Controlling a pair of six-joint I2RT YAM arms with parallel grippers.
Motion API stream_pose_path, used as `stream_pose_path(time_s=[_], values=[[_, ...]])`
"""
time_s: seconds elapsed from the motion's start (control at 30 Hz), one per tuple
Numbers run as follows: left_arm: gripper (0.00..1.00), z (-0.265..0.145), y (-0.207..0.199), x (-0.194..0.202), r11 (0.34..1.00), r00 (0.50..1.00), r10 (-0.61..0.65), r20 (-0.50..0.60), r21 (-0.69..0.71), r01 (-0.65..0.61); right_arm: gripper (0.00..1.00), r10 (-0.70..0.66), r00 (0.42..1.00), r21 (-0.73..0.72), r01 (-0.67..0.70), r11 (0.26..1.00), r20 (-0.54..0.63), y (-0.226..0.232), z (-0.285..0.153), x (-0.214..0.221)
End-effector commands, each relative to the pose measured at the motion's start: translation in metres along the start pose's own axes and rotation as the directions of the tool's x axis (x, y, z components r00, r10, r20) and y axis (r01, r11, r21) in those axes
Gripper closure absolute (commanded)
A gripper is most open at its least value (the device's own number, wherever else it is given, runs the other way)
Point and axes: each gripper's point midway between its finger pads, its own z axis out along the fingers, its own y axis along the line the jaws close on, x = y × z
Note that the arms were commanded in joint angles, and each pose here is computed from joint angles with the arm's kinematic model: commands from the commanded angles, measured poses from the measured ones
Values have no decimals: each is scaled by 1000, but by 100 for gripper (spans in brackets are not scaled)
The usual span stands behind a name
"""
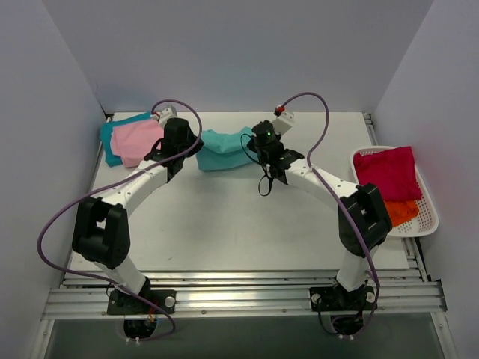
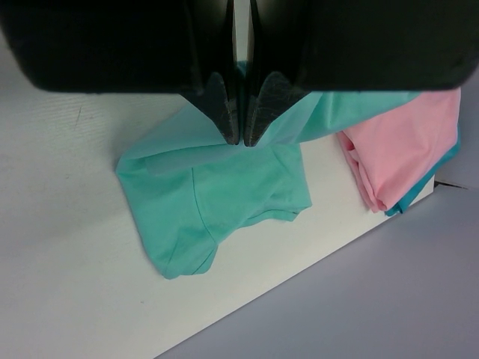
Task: Fold and stack the t-shirts
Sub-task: Fold the tshirt
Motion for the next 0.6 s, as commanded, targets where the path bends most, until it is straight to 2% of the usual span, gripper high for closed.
stream_pose_path(time_s=[0.0,0.57], values=[[95,-7,-20,-21,999,1000,-1,31,54,-1,100,20,999,-36,-19,999,42,11,-7,-23],[95,-72,-28,-21,996,999,5,52,86,-10,100,67,996,-52,-63,997,66,-7,-55,-25]])
